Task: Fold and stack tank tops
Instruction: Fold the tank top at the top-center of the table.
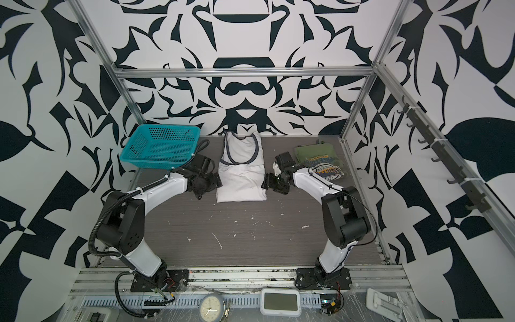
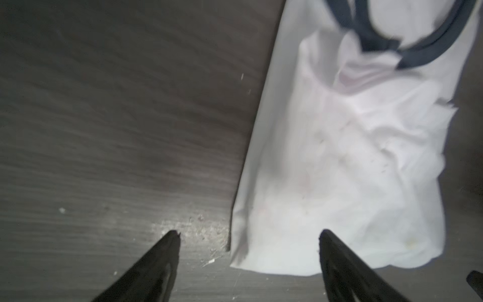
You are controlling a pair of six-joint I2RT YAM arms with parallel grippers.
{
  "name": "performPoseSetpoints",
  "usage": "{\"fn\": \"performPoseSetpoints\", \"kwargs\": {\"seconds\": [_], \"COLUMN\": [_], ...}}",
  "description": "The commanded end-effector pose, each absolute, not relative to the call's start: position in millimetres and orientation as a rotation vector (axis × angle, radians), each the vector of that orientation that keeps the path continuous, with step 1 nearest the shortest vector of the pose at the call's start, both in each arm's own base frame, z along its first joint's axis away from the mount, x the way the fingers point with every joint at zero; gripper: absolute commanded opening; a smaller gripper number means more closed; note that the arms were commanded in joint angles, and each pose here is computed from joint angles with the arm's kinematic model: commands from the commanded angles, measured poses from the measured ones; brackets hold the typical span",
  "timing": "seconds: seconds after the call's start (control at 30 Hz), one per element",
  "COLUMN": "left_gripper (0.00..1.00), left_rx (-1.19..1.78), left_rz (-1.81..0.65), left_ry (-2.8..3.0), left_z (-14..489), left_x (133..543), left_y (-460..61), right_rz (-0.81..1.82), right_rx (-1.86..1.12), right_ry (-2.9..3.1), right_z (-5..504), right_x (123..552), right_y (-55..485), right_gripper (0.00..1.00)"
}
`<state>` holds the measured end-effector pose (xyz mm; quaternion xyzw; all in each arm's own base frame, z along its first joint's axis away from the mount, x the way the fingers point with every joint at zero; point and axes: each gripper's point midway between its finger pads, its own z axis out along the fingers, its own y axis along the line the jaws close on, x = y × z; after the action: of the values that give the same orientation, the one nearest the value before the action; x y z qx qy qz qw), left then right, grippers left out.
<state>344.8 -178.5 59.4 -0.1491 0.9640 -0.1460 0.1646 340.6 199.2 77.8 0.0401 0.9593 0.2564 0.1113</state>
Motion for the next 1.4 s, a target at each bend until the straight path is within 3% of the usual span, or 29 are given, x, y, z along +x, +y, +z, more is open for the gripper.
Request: {"fn": "performPoseSetpoints", "kwargs": {"seconds": [0.0,0.27,0.53,0.73,0.83,0.97,1.1,1.27,1.37], "left_gripper": [0.9,0.86,0.74,0.6,0.55,0.4,0.23,0.04,0.0], "left_rx": [-0.392,-0.437,-0.461,-0.464,-0.453,-0.437,-0.437,-0.412,-0.376], "left_rz": [-0.585,-0.586,-0.553,-0.58,-0.598,-0.604,-0.604,-0.572,-0.553], "left_ry": [2.751,2.805,2.838,2.845,2.839,2.834,2.825,2.812,2.808], "left_z": [55,24,8,5,7,9,13,18,27], "left_x": [335,329,328,324,323,322,318,307,294], "left_y": [-200,-201,-200,-203,-206,-208,-206,-203,-207], "right_rz": [0.926,0.892,0.808,0.769,0.785,0.799,0.792,0.793,0.771], "right_rx": [0.09,0.141,0.17,0.19,0.193,0.186,0.194,0.189,0.174], "right_ry": [2.746,2.786,2.848,2.899,2.889,2.872,2.854,2.847,2.846], "right_z": [86,53,28,10,9,15,24,33,41], "right_x": [338,342,344,330,327,326,322,306,290], "right_y": [218,216,217,223,227,230,226,221,217], "right_gripper": [0.7,0.69,0.62,0.48,0.33,0.13,0.01,0.0,0.0]}}
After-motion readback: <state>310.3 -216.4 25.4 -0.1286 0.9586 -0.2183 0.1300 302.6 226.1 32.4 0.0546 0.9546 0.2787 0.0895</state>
